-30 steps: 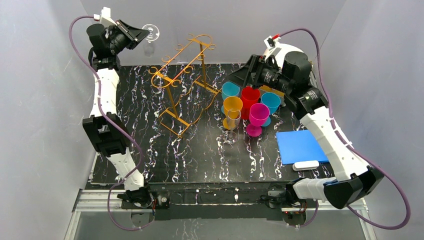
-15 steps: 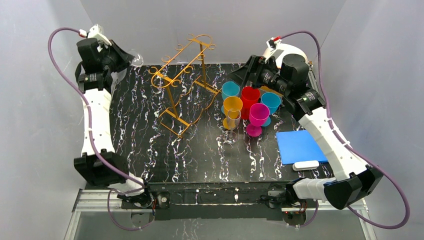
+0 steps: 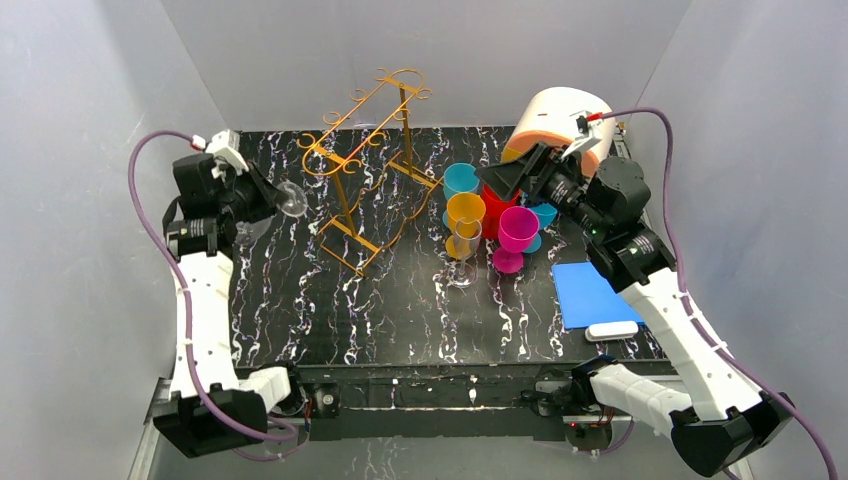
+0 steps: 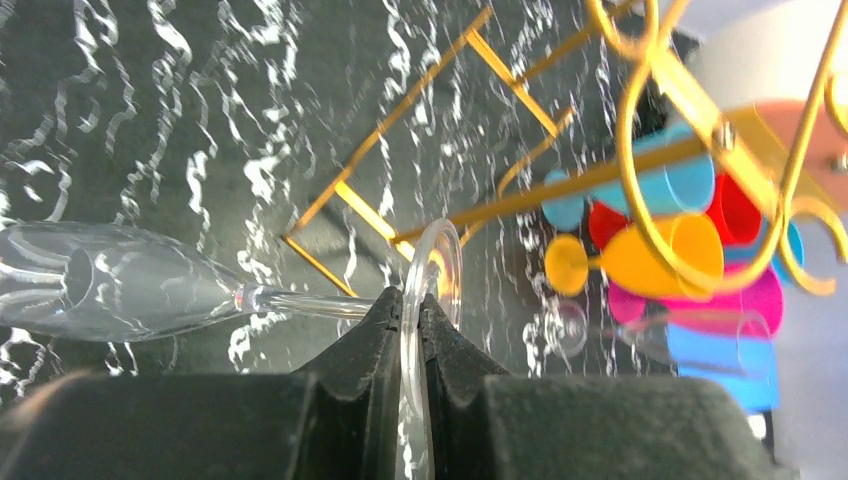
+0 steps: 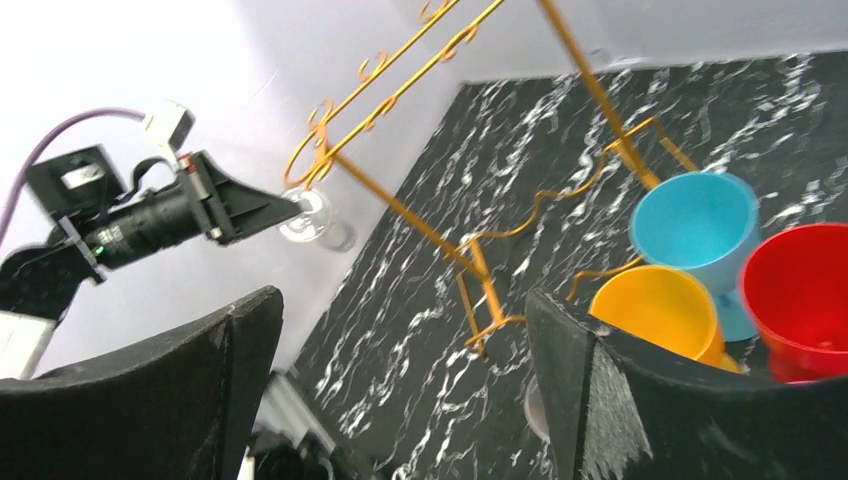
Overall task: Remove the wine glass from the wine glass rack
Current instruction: Place the wine glass at the center of the board.
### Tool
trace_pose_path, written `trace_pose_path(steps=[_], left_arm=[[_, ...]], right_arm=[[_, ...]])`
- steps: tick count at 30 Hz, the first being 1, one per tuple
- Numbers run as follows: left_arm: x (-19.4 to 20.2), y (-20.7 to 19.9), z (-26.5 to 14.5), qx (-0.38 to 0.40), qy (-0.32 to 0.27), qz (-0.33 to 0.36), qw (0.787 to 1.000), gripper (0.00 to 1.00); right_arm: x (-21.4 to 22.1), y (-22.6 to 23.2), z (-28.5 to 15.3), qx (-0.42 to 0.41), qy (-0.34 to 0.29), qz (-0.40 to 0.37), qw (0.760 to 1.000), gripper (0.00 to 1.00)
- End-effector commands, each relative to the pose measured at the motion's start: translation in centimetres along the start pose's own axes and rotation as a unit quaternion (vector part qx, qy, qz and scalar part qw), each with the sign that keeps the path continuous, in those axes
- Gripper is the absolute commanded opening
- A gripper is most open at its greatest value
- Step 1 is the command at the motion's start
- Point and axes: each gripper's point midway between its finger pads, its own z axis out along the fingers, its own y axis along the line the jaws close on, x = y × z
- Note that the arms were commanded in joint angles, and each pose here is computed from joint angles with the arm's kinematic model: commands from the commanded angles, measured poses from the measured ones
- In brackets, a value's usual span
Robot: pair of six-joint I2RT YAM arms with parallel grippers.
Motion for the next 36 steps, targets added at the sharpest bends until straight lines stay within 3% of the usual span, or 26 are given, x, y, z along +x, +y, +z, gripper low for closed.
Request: trace_pose_path(steps=[1, 4, 7, 11, 14, 22, 25, 29, 34, 36], left_arm=[[5.8, -2.6, -2.3, 0.1, 0.079, 0.029, 0.991, 0.0], [8.9, -4.8, -3.9, 0.186, 0.121, 0.038, 0.974, 0.0], [10.9, -6.6, -5.1, 0.252, 0.133, 0.023, 0.958, 0.0], [12.4, -6.1, -5.1, 0.236, 0.133, 0.03, 0.962, 0.0], [13.9, -6.6, -4.6, 0.248, 0.167, 0.02, 0.954, 0.0], [18.3, -11.9, -3.7, 0.309, 0.225, 0.054, 0.923, 0.0], [19.5, -13.0, -3.3, 0.306, 0.219, 0.066, 0.924, 0.0], [18.5, -14.6, -4.3, 0.324, 0.208, 0.059, 0.921, 0.0], [17.4, -16.9, -5.6, 0.366, 0.195, 0.047, 0.909, 0.0], [18.0, -17.6, -5.9, 0.369, 0.192, 0.034, 0.909, 0.0]], right_arm=[[1.7, 4.9, -2.5, -0.125, 0.054, 0.0, 0.991, 0.99], [3.8, 7.2, -4.9, -0.191, 0.108, 0.014, 0.975, 0.99], [6.2, 6.7, -6.1, -0.188, 0.165, 0.028, 0.968, 0.99], [9.2, 4.7, -6.7, -0.139, 0.235, 0.074, 0.959, 0.99], [10.0, 4.9, -6.9, -0.146, 0.262, 0.1, 0.949, 0.99], [12.3, 2.8, -7.6, -0.108, 0.276, 0.121, 0.947, 0.99], [13.7, 2.0, -8.5, -0.109, 0.272, 0.124, 0.948, 0.97], [13.0, 4.7, -9.2, -0.198, 0.275, 0.12, 0.933, 0.92], [14.3, 2.6, -7.0, -0.158, 0.287, 0.155, 0.932, 0.83], [14.1, 2.0, -5.8, -0.141, 0.257, 0.189, 0.937, 0.8]])
